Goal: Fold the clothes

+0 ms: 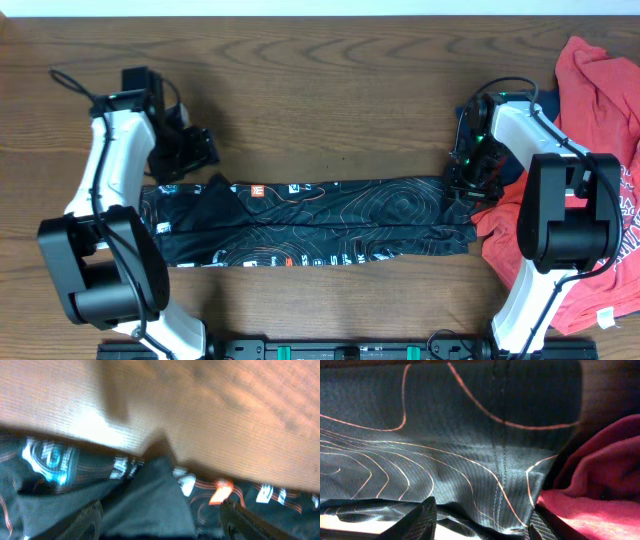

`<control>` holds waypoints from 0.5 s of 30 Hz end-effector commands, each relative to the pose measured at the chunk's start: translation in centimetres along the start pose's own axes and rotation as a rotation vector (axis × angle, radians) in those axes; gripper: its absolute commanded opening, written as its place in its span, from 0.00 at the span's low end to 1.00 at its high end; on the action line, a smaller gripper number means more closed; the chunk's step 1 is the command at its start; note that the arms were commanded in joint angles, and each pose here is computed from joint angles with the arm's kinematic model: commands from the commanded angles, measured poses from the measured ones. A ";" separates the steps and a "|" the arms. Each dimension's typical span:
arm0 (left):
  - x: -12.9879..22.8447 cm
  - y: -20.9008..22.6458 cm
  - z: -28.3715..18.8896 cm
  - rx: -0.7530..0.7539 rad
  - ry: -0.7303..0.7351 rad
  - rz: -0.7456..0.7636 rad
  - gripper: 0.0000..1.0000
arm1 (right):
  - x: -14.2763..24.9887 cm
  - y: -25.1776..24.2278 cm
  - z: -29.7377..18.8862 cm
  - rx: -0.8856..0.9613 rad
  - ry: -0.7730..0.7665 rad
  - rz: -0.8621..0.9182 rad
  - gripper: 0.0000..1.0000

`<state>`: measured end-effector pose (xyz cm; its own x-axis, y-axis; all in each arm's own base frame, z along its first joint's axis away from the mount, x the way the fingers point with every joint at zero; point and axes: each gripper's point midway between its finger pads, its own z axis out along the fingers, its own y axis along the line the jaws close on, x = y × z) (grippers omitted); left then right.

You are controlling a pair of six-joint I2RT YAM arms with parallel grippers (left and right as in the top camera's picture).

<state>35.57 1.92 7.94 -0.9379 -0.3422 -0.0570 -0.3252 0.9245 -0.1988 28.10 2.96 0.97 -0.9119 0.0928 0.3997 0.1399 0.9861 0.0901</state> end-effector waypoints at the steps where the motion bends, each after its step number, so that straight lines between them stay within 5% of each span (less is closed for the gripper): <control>1: -1.2 0.2 -0.1 -0.061 -0.058 -0.061 0.76 | 0.2 0.3 -0.6 -0.023 -0.016 -0.021 0.53; 9: -1.2 0.2 3.7 -0.073 0.011 -0.085 0.74 | 0.2 0.3 -0.6 -0.023 -0.016 -0.020 0.53; 13: -0.8 0.4 5.3 -0.086 0.053 -0.086 0.56 | 0.2 0.3 -0.6 -0.023 -0.016 -0.020 0.53; 15: -0.7 0.4 5.8 -0.088 0.064 -0.084 0.38 | 0.2 0.3 -0.6 -0.023 -0.015 -0.020 0.52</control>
<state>36.55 1.56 2.42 -0.9088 -0.4166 0.0220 -0.4160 0.9009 -0.1241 28.07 3.05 1.00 -0.9123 0.0841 0.4007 0.1339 0.9861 0.0979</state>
